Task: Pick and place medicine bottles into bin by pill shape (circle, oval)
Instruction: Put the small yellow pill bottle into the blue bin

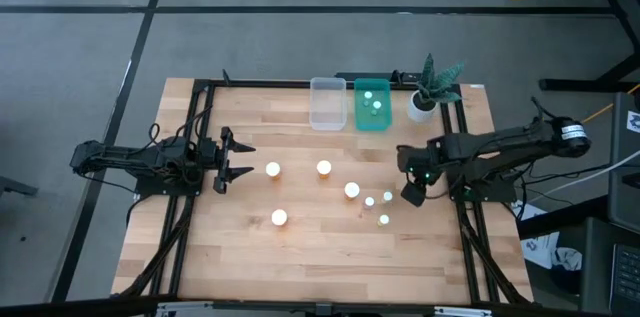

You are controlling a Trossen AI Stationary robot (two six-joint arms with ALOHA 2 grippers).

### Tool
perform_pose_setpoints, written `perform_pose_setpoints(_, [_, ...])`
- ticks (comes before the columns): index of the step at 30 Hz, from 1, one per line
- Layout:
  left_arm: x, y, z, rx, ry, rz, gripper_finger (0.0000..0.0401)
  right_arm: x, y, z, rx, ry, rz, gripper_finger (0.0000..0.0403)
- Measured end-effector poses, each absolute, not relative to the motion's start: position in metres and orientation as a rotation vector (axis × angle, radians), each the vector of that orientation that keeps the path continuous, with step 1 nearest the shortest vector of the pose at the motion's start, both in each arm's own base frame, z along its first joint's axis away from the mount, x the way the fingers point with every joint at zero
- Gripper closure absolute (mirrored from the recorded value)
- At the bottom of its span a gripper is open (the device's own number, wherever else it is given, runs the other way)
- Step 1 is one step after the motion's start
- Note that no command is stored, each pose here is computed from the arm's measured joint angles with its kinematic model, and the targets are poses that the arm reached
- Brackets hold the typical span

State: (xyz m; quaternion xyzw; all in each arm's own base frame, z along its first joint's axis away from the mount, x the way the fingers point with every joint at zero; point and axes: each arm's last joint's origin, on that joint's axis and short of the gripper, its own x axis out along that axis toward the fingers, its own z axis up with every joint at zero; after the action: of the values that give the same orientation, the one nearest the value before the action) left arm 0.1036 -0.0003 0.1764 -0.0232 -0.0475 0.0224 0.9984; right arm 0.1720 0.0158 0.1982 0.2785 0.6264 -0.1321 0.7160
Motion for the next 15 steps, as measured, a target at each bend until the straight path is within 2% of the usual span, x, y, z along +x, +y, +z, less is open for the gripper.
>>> perform_pose_setpoints(9, [0.104,0.000,0.176,-0.046,-0.095,0.045,0.0147,0.183,0.050,0.198,0.362,1.285,-0.052,0.0186])
perform_pose_setpoints(15, [0.104,0.000,0.176,-0.046,-0.095,0.045,0.0147,0.185,0.056,0.193,0.200,1.270,-0.081,0.0186])
